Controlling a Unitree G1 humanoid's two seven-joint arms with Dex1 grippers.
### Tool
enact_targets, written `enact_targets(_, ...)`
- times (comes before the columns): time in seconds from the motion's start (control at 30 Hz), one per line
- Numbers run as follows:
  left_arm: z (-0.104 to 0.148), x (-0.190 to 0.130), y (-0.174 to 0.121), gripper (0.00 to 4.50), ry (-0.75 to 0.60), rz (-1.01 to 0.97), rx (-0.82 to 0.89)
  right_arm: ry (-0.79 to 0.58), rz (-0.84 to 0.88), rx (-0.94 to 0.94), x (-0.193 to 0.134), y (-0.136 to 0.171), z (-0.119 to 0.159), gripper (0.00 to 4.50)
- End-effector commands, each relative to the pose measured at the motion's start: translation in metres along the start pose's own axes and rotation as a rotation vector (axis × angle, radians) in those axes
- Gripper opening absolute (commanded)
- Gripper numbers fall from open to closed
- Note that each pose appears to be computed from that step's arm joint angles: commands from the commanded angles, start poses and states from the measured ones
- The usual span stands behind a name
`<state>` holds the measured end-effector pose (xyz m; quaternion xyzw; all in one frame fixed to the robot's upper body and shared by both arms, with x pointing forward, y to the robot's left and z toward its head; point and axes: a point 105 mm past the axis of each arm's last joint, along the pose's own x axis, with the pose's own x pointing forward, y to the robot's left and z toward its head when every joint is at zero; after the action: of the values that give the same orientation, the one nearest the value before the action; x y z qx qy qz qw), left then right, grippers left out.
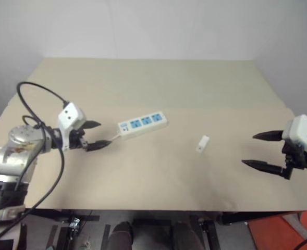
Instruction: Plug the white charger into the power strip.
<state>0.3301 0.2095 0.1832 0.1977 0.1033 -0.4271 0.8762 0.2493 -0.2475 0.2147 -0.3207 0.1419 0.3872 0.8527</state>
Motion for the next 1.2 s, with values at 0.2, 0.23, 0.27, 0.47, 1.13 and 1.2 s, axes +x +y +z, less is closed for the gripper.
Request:
enact_targets(0.2,0.013,0.005,0.006,4.49,-0.069,0.014,0.039,-0.045,-0.030,-0.072,0.002,-0.004,0.013,4.48)
enact_targets(0.23,0.011,0.006,0.006,4.49,-0.063,0.005,0.033,-0.055,-0.027,-0.076,0.003,-0.004,0.015,4.48)
enact_targets(0.27,0.009,0.008,0.007,4.49,-0.050,-0.003,0.031,-0.060,-0.021,-0.082,0.004,-0.004,0.016,4.48)
enact_targets(0.47,0.014,0.016,0.020,4.49,-0.278,-0.113,-0.025,-0.087,0.002,-0.111,0.016,0.001,0.023,4.48)
enact_targets(1.13,-0.017,0.065,0.038,4.49,-0.253,-0.073,0.060,-0.117,-0.036,-0.075,0.008,0.029,0.028,4.48)
enact_targets(1.2,-0.016,0.068,0.041,4.49,-0.262,-0.030,0.048,-0.117,-0.036,-0.078,0.009,0.029,0.029,4.48)
